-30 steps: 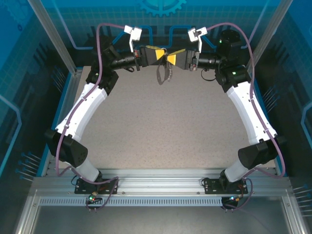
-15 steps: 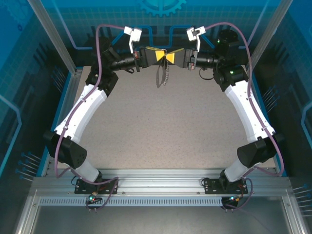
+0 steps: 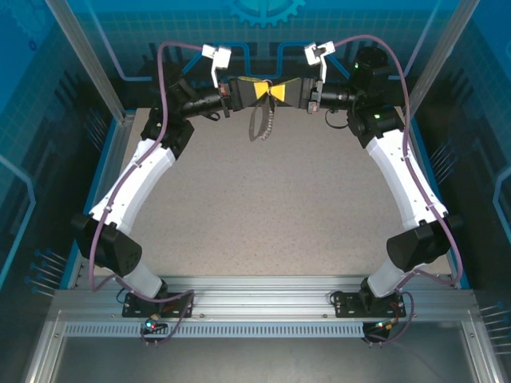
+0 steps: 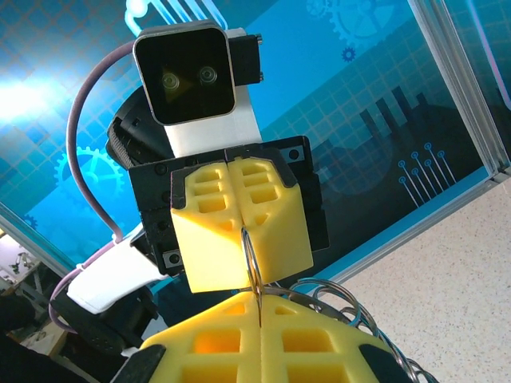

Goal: Put the keys on the keyring

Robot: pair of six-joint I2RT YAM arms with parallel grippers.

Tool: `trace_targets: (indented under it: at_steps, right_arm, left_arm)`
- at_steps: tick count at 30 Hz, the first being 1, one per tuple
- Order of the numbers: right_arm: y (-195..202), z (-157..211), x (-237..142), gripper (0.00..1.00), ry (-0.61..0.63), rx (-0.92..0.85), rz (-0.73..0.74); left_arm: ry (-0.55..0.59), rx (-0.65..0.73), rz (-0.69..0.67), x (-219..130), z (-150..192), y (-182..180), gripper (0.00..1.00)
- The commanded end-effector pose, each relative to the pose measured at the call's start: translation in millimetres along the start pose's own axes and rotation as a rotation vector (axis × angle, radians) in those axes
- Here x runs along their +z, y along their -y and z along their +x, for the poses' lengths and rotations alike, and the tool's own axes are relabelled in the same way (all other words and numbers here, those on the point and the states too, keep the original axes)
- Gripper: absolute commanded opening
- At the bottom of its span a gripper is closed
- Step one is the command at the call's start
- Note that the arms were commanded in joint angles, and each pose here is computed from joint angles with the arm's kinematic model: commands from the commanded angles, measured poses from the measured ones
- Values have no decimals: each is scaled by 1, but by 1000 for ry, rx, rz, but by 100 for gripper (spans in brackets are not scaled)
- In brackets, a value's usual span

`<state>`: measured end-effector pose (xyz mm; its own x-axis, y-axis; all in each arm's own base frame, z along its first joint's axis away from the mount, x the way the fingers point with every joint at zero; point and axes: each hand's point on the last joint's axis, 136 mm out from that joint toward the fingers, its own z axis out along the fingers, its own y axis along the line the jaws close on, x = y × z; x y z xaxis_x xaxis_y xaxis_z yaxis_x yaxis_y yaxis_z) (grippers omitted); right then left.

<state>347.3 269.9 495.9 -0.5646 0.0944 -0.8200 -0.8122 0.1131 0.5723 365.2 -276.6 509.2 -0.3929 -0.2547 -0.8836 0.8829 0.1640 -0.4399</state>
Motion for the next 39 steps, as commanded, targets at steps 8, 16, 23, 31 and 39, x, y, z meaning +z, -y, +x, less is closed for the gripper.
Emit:
trace_targets:
  at_steps: [8, 16, 23, 31, 39]
  right_arm:
    - [6, 9, 18, 0, -35, 18, -33]
    - [12, 7, 12, 26, -6, 31, 0]
    - [6, 10, 5, 31, 22, 31, 24]
    - [7, 17, 8, 33, 34, 39, 59]
    - [8, 21, 15, 30, 34, 46, 66]
  left_arm:
    - [117, 56, 43, -5, -27, 26, 0]
    - [131, 63, 23, -6, -28, 25, 0]
    - [128, 58, 18, -5, -29, 23, 0]
    - [130, 52, 14, -6, -27, 23, 0]
    - [134, 50, 3, -9, -24, 23, 0]
